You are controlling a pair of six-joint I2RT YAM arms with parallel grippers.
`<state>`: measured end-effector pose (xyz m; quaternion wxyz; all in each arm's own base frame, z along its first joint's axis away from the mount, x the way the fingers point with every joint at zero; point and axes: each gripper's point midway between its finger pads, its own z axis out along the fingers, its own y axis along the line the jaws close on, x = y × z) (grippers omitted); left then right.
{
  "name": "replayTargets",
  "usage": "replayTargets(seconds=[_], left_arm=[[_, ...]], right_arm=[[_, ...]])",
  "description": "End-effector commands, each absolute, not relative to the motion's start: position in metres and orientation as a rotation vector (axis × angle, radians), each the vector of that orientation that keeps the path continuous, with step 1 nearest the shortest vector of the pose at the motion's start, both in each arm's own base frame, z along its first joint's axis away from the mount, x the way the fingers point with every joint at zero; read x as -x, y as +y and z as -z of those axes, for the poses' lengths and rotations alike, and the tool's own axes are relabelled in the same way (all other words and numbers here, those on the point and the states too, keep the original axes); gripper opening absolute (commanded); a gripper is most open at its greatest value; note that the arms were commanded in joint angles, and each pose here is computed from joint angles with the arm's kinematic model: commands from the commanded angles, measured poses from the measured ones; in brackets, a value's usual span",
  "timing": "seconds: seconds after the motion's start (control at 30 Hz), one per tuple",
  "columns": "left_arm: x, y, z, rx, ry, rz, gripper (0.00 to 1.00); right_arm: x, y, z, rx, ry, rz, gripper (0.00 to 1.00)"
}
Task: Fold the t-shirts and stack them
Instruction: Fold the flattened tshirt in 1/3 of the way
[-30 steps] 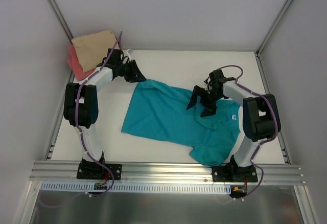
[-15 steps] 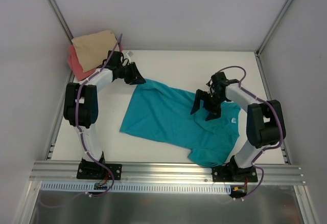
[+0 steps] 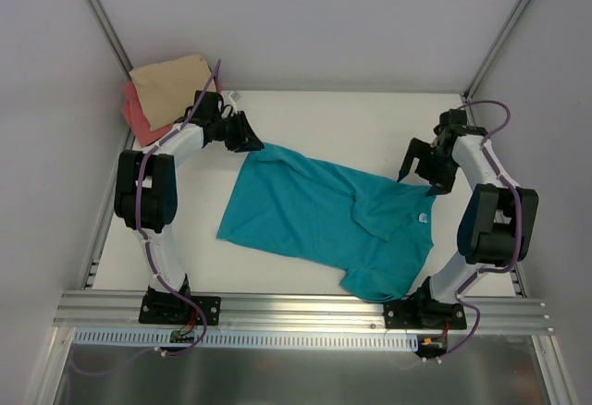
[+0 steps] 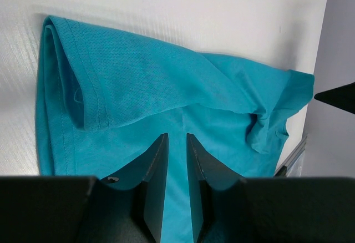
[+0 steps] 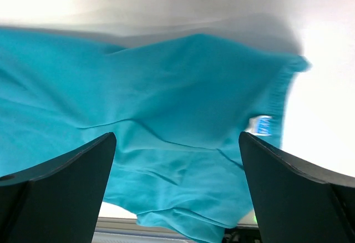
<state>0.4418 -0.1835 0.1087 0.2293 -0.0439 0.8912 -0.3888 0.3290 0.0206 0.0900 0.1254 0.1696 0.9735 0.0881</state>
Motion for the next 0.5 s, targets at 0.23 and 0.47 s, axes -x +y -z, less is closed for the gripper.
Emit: replayTargets(seconds=[0.23,0.47], left_arm=[[-0.448,-0.185,-0.14,0.073,2.369,1.111,0.21],[-0.446,-0.184,-0.139,0.072,2.378,1.101,0.2]], right_arm=[[-0.314,-0.007,-0.094,-0.514,2.86,-0.184,0.95],[-0.31,-0.005,-0.067,-0.552,2.887,-0.207,0.57]])
